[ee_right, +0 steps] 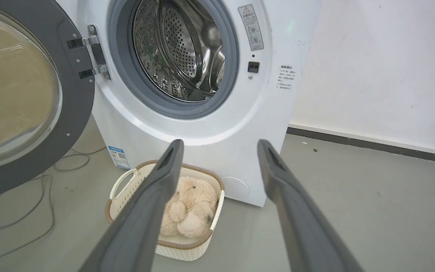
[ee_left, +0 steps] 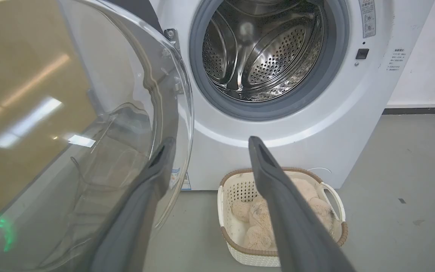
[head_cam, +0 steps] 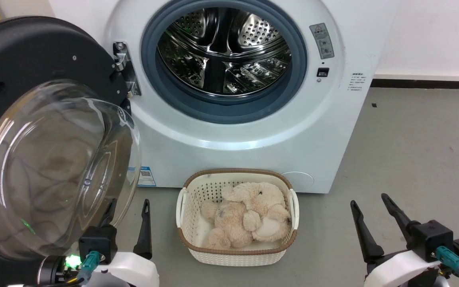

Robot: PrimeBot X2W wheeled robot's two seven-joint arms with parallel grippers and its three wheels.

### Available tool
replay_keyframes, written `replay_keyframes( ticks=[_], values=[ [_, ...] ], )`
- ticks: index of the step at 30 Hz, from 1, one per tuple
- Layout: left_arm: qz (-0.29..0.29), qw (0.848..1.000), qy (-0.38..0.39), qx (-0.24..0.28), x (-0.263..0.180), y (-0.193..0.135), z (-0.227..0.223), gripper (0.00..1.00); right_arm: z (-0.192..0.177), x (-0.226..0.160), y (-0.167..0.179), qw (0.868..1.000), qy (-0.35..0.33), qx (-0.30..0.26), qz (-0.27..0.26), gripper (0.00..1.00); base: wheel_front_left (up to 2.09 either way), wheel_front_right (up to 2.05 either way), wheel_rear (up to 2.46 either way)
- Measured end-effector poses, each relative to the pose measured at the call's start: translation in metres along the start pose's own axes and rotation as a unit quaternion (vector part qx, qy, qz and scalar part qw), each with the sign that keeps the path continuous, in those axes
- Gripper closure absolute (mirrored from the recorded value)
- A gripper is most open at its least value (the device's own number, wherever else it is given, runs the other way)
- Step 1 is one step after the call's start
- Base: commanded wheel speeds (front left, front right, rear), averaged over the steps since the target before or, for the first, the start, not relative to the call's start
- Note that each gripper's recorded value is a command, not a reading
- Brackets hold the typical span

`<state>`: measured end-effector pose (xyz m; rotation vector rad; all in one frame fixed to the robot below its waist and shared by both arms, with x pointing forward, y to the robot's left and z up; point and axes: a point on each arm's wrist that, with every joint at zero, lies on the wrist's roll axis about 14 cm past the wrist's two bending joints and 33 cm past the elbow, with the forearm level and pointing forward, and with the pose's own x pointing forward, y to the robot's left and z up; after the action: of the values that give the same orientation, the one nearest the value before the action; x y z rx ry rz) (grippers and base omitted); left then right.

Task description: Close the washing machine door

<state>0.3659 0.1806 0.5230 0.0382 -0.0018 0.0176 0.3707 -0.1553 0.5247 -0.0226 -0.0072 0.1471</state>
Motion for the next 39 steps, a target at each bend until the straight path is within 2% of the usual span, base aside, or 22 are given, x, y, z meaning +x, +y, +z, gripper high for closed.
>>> replay_keyframes(
  ticks=[20, 39],
  values=[
    [0.044, 0.999, -0.018, -0.004, -0.017, 0.027, 0.004, 0.00, 0.008, 0.015, 0.031, 0.998, -0.025, 0.018, 0.047, 0.00, 0.00, 0.00, 0.00],
    [0.107, 0.994, -0.037, -0.006, -0.046, 0.062, 0.008, 0.00, 0.008, 0.028, 0.076, 0.992, -0.032, 0.032, 0.115, 0.00, 0.00, 0.00, 0.00]
  ],
)
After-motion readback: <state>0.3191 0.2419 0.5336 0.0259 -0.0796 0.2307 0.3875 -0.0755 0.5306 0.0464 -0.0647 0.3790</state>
